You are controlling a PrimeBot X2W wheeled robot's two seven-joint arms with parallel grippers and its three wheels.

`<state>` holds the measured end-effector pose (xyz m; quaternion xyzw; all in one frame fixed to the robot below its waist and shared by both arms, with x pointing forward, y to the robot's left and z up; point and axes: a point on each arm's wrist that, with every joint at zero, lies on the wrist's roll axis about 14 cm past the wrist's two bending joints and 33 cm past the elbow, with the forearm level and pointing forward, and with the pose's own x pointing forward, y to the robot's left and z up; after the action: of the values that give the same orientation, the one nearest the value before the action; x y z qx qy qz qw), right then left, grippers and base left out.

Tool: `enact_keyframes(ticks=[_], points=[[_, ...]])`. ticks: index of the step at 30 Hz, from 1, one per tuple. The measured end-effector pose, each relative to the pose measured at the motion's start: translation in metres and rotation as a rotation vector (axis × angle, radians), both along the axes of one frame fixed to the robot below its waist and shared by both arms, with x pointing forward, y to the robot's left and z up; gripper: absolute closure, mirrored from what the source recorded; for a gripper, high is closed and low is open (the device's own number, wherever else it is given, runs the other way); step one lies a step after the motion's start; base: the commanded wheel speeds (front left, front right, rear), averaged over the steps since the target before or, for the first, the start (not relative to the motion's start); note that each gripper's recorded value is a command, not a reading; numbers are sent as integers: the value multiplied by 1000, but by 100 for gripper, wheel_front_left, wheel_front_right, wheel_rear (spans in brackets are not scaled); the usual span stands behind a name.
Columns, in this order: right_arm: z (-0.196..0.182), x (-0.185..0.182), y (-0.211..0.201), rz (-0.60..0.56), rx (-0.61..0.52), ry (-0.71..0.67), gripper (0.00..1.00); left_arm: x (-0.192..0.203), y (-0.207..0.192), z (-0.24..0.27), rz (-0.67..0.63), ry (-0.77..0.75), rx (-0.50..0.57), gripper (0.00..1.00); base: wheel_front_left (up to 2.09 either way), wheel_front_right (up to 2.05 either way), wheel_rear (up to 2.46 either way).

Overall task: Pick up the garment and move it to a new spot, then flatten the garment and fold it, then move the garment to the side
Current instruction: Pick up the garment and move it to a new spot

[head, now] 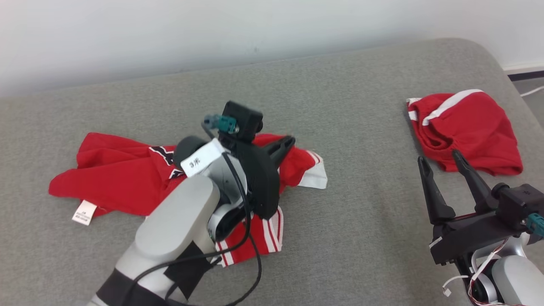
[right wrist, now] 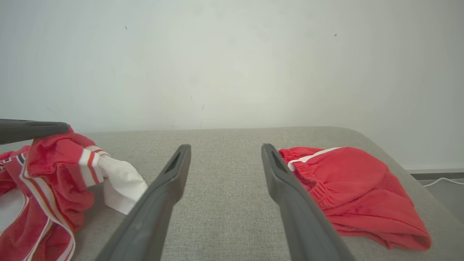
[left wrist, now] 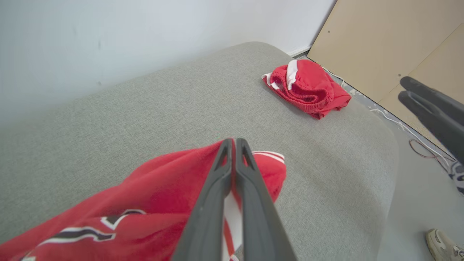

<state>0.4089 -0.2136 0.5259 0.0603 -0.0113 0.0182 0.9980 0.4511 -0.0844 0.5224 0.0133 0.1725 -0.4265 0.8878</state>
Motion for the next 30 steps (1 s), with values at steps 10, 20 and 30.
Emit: enact_keyframes(ticks=[10, 20, 30], points=[[-4, -12, -12, -34, -1, 10, 0, -28, -30, -26, -81, 31, -10, 100, 0, 0, 0], [-6, -18, -18, -51, 0, 16, 0, -43, -61, 3, -144, -46, -92, 100, 0, 0, 0], [-6, -23, -18, -50, 2, 13, 0, -39, -63, 3, -119, -74, -67, 0, 0, 0, 0]])
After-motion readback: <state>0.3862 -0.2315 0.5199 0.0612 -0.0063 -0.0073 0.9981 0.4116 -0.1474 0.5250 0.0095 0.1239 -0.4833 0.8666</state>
